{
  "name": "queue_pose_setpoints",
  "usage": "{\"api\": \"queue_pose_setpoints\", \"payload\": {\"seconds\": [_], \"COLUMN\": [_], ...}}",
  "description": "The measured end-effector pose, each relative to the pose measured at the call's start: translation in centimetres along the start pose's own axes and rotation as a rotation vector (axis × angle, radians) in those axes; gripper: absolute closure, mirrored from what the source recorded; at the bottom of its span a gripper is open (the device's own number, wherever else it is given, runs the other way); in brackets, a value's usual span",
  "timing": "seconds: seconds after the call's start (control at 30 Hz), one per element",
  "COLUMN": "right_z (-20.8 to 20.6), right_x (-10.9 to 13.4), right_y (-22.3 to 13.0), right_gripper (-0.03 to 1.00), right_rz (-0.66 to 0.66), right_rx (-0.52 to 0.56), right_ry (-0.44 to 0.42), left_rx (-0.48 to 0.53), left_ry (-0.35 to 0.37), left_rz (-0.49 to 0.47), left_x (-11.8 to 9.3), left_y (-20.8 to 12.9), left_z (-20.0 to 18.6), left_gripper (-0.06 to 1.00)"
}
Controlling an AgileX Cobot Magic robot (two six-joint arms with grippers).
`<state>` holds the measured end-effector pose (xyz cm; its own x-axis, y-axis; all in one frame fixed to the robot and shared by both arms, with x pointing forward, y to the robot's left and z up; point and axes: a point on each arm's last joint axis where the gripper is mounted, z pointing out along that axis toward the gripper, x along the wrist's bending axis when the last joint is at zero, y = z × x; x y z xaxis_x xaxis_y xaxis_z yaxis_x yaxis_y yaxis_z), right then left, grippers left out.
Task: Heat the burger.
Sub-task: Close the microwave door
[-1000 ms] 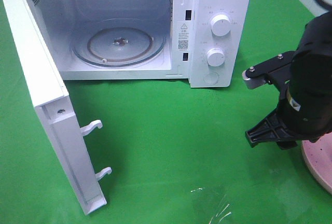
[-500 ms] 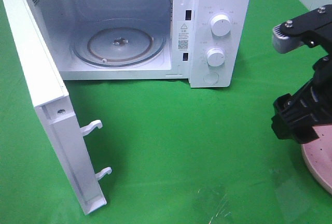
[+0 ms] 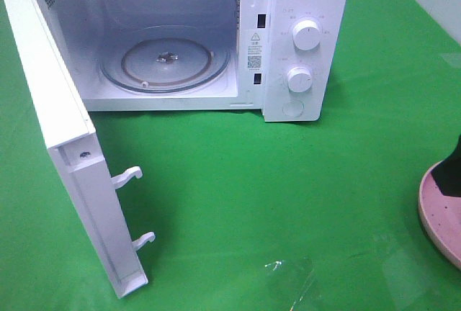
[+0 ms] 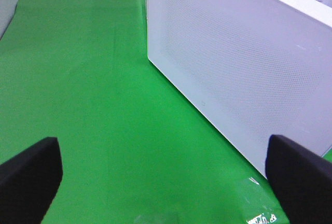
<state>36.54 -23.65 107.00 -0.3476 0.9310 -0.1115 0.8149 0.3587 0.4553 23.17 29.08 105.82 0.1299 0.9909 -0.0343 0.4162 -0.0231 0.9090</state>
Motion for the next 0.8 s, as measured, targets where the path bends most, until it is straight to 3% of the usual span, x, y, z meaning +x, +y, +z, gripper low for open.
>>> {"api": "queue_pose_setpoints", "payload": {"seconds": [0.37, 0.6, 0.8], "right_z": [-3.0, -2.7, -2.7], "right_x": [-1.1, -1.3, -2.2], "right_y": [-3.4, -5.6, -7.7], "right_gripper": [0.2, 0.2, 0.2], "right_rz": [0.043, 0.053, 0.176], "right_rx": [-0.099, -0.103, -0.159], "right_ry": [0.026, 0.027, -0.003], "left_rx": [0.0, 0.0, 0.0], "left_ry": [0.0, 0.0, 0.0], "left_rz": [0.0, 0.0, 0.0], "left_x": [0.0, 0.0, 0.0], "left_y": [0.0, 0.0, 0.0], "left_z": [0.0, 0.0, 0.0], "left_gripper": [-0.05, -0.05, -0.05]}}
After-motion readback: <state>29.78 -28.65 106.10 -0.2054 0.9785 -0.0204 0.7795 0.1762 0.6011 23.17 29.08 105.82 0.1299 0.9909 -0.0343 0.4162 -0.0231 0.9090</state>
